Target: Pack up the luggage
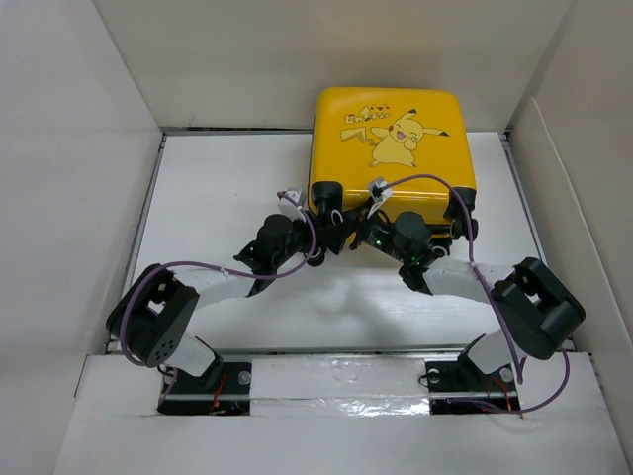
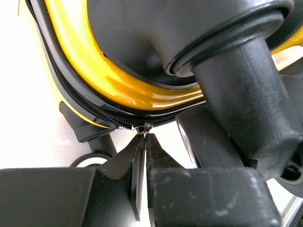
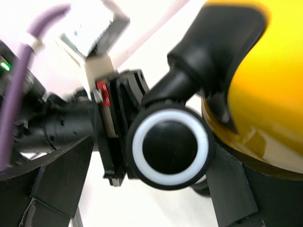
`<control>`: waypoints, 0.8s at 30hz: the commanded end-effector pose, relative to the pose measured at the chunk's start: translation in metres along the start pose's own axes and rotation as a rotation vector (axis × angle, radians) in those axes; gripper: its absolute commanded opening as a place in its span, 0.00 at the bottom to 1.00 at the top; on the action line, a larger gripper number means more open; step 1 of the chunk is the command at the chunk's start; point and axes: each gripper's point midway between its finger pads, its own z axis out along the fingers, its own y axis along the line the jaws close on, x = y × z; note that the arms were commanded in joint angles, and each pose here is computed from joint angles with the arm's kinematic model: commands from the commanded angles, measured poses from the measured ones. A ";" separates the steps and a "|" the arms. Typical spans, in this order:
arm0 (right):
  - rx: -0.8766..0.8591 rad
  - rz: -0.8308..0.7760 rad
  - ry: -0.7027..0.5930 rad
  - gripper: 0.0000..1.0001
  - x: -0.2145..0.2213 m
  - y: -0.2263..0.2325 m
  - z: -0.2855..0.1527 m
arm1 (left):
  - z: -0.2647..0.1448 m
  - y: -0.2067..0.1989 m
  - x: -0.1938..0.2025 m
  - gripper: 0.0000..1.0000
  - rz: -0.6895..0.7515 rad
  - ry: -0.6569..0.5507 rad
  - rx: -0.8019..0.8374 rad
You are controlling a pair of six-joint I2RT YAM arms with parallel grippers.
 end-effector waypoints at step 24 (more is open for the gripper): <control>0.116 0.111 -0.118 0.35 -0.028 -0.028 0.027 | -0.002 -0.060 -0.042 0.00 0.036 -0.116 0.201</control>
